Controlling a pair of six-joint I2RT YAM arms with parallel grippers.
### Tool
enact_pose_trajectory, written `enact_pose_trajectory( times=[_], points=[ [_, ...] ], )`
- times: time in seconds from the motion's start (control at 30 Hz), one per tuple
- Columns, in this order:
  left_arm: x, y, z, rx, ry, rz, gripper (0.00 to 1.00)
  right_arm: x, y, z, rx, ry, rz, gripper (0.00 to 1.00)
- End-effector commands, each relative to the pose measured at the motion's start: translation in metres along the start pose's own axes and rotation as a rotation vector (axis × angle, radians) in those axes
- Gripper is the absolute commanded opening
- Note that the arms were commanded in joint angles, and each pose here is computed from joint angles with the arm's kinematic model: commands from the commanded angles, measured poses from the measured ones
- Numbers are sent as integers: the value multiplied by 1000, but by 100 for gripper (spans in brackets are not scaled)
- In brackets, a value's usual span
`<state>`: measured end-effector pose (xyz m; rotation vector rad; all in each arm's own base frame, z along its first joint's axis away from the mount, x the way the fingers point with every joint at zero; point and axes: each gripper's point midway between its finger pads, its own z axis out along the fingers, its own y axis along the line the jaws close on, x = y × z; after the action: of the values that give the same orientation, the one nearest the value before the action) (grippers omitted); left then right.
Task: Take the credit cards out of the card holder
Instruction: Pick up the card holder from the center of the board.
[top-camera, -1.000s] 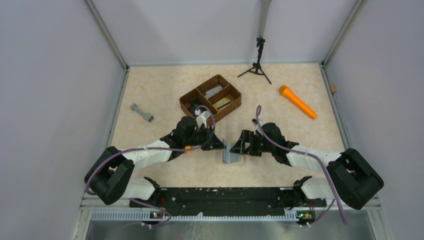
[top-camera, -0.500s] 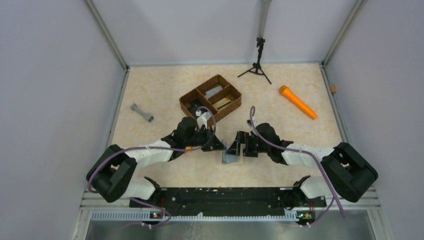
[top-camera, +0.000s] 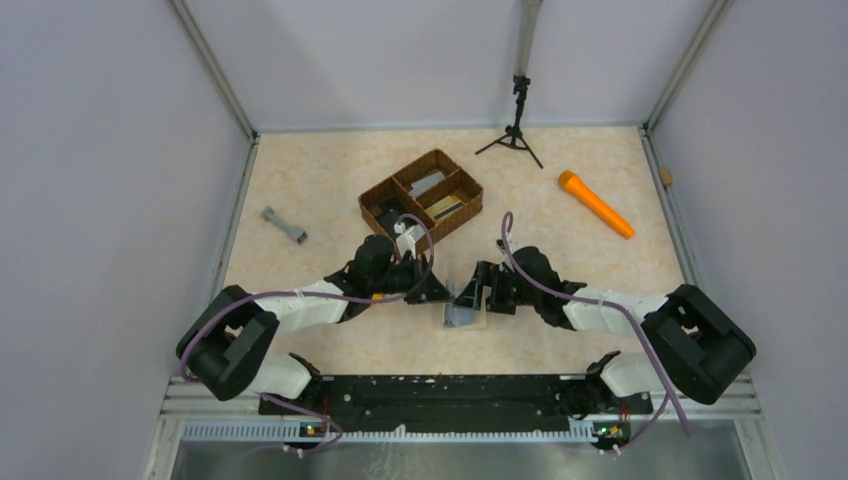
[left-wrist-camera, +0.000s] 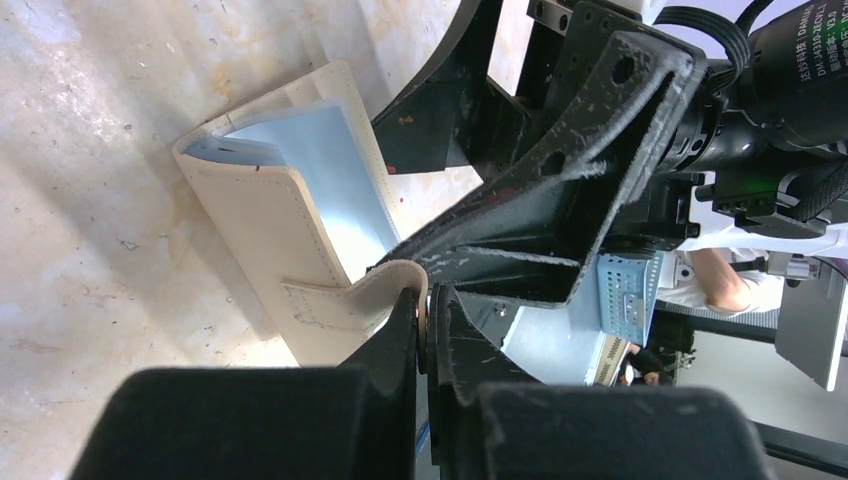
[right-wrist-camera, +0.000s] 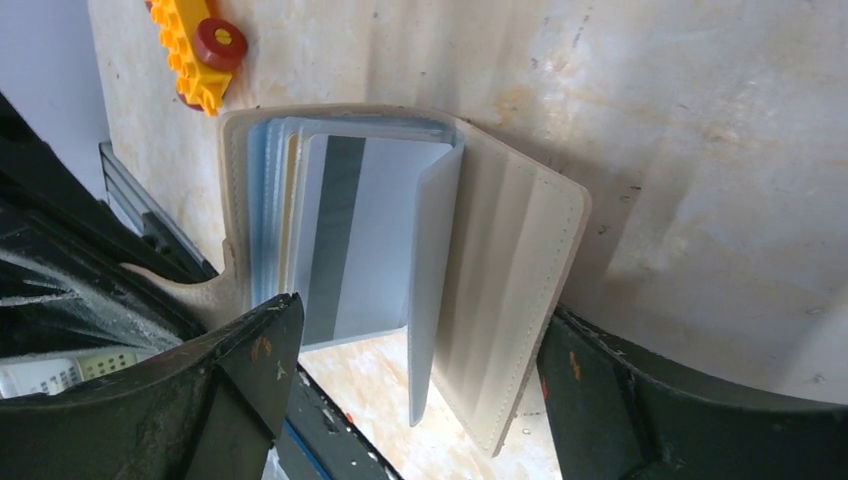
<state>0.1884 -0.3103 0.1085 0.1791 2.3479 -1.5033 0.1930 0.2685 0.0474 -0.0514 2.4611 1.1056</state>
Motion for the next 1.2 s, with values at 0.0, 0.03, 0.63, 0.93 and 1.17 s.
enact_pose_trajectory(
  times=[0.0,0.03,0.63,0.93,1.17],
  points=[
    [5,3,2,3,15,17,0,-4,-1,2,7,-45,23,76],
    [5,4,3,2,17,17,0,-2,-2,2,5,-47,30,71],
    [12,9,7,-31,51,31,0,16,-41,3,128,-33,21,28],
    [16,18,9,-73,58,34,0,19,-47,3,139,-27,14,29],
    [16,7,17,4,69,33,0,20,-33,-1,42,-42,25,65]
  ],
)
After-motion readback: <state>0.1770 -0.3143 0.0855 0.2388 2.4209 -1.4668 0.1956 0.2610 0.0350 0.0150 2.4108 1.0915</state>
